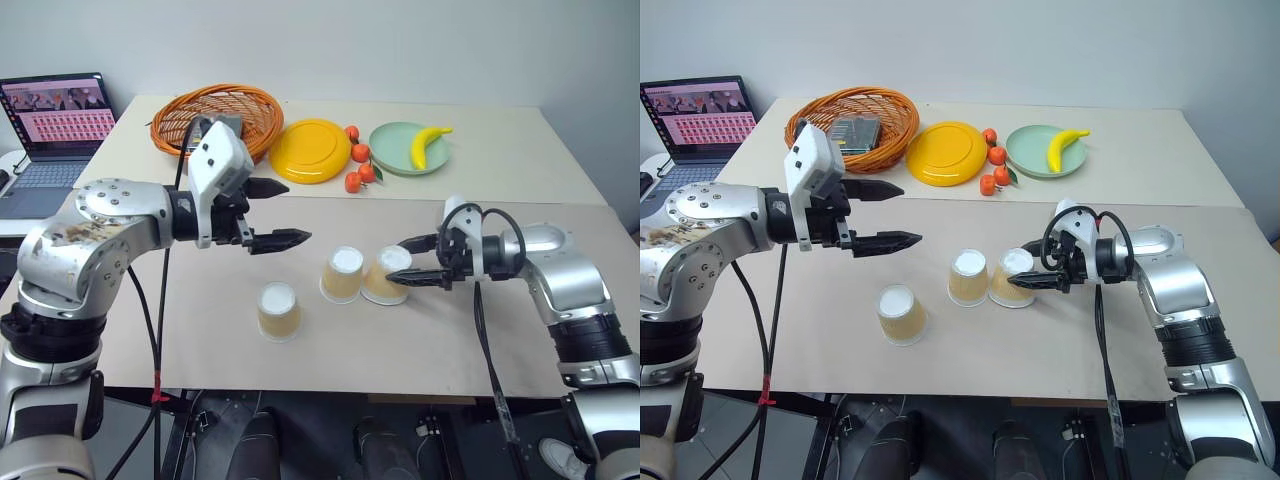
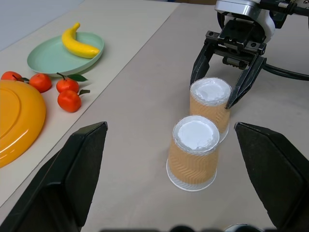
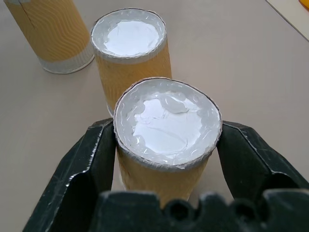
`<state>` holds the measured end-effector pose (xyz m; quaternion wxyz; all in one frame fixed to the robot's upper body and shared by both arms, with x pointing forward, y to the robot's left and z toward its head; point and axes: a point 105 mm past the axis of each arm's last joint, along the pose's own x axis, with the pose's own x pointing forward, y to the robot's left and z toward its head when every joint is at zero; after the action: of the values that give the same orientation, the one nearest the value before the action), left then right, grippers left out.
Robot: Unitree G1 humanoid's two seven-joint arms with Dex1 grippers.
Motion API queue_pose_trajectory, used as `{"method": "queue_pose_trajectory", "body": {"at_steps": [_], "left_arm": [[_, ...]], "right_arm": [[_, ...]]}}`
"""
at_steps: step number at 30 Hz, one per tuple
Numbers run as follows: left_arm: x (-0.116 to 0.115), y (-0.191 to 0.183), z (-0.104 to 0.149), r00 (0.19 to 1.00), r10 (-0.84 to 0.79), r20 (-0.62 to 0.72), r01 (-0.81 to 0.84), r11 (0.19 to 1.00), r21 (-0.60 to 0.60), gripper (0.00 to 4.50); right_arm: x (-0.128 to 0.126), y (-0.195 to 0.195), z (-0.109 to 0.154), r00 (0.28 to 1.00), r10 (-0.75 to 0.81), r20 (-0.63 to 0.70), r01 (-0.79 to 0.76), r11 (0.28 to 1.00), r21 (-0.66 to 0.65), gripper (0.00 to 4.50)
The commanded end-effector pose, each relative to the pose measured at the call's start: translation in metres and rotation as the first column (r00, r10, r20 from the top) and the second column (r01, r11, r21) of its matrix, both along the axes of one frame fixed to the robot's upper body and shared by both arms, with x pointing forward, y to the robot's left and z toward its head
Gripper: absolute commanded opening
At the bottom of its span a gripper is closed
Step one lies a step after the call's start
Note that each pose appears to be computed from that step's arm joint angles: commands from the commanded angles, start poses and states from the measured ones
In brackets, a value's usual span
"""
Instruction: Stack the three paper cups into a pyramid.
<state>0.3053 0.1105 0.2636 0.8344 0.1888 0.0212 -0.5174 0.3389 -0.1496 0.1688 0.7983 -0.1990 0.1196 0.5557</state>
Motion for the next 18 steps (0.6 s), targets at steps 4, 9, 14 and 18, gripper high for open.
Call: {"method": "queue_pose_trajectory", "body": {"at_steps": [4, 9, 14, 18], "left_arm": [[-0.002, 0.001, 0.017, 0.997, -0.004, 0.081, 0.004, 1.0, -0.001, 4.5], [-0.002, 0.001, 0.017, 0.997, -0.007, 0.08, 0.007, 1.0, -0.002, 4.5], [0.0, 0.0, 0.016, 0.997, -0.01, 0.079, 0.011, 1.0, -0.005, 4.5], [0.0, -0.001, 0.016, 0.997, -0.015, 0.075, 0.016, 1.0, -0.014, 4.5]], "right_arm": [[-0.005, 0.006, 0.025, 0.997, 0.039, 0.064, -0.041, 0.999, 0.033, 4.44], [-0.023, 0.008, 0.059, 0.991, 0.082, 0.105, -0.088, 0.995, 0.056, 4.44], [-0.039, 0.0, 0.094, 0.982, 0.09, 0.165, -0.097, 0.995, 0.036, 4.44], [-0.047, -0.009, 0.127, 0.966, 0.076, 0.246, -0.091, 0.995, 0.051, 4.44]]}}
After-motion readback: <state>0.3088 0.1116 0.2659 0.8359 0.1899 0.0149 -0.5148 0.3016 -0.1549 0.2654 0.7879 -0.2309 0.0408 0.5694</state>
